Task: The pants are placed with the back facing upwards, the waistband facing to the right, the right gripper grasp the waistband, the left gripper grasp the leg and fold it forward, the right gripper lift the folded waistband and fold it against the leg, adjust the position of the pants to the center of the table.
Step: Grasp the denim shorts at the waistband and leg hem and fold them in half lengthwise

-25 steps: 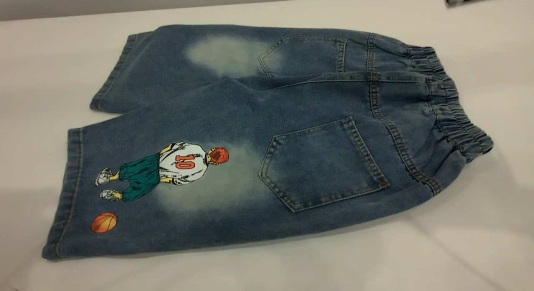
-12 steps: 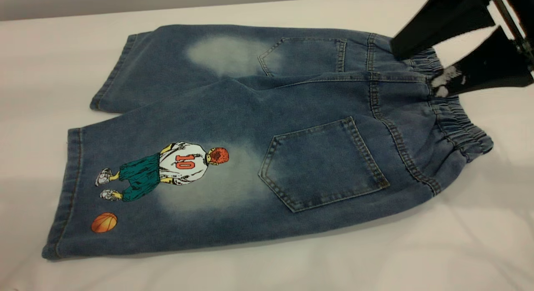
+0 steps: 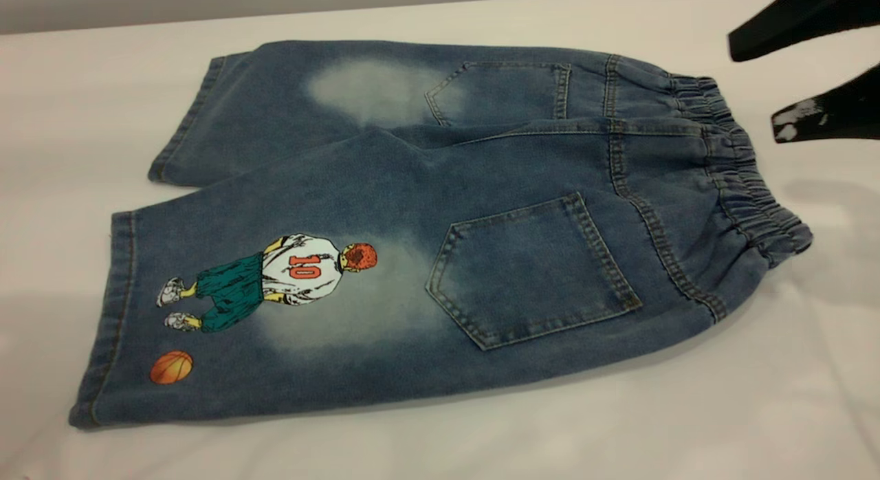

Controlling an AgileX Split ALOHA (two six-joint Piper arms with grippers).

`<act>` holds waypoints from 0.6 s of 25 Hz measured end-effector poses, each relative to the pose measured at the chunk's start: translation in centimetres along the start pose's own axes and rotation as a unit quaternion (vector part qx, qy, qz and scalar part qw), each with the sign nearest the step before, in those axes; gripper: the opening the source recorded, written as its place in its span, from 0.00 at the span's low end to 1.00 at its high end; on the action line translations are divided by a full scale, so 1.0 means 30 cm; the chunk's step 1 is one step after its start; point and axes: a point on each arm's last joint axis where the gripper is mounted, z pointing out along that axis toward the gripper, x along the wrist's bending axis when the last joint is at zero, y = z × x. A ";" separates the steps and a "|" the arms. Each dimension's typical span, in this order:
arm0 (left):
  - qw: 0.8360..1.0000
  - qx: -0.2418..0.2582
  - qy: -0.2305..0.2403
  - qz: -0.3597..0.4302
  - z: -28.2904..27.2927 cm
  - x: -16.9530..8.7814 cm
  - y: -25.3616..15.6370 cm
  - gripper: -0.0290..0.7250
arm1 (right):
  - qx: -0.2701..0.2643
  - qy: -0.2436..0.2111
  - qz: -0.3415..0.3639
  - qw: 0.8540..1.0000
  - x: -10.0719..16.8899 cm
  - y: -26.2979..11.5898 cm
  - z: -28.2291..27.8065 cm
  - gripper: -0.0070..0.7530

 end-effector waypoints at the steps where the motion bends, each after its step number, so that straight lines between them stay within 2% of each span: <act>1: 1.000 0.000 0.000 0.000 0.000 0.000 0.000 0.67 | -0.001 0.000 0.005 1.000 -0.014 0.002 0.000 0.70; 10: 1.000 0.001 0.000 0.006 0.000 0.000 -0.001 0.67 | 0.017 -0.004 0.026 1.000 -0.104 -0.007 0.060 0.70; 15: 1.000 -0.004 0.001 0.006 0.000 0.000 0.002 0.67 | 0.019 -0.048 0.042 0.998 -0.160 -0.012 0.079 0.70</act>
